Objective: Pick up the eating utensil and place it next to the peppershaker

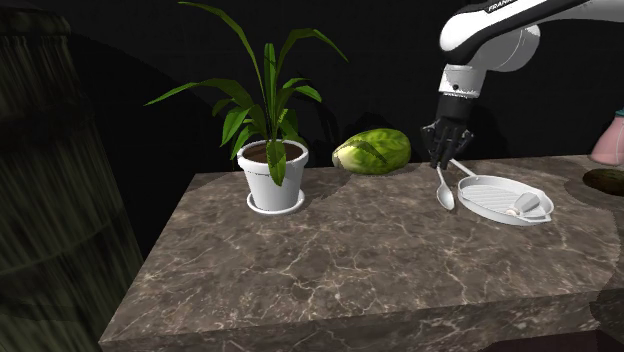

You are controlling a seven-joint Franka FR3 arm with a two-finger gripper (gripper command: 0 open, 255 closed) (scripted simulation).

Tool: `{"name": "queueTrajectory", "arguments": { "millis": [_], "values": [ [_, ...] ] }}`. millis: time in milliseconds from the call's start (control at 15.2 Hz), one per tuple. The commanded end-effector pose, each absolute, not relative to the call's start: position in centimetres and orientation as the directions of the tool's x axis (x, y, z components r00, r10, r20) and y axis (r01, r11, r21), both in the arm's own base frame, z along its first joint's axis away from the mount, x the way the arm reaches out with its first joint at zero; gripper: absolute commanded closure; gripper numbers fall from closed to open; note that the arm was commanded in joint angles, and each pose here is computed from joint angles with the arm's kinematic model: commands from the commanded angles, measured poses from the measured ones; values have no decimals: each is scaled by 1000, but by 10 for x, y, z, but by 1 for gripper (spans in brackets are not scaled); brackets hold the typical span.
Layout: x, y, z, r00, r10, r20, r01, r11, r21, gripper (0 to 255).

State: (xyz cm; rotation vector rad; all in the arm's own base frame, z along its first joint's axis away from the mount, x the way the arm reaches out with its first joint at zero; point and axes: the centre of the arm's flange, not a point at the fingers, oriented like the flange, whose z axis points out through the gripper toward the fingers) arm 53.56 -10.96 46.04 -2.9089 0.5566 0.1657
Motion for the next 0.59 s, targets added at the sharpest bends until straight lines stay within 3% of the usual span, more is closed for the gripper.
{"name": "queueTrajectory", "arguments": {
  "millis": [0,528],
  "values": [
    [533,-136,461,924,-354,-142,-374,-915,-150,255],
    [523,-240,461,924,-354,-142,-374,-915,-150,255]
  ]
}}
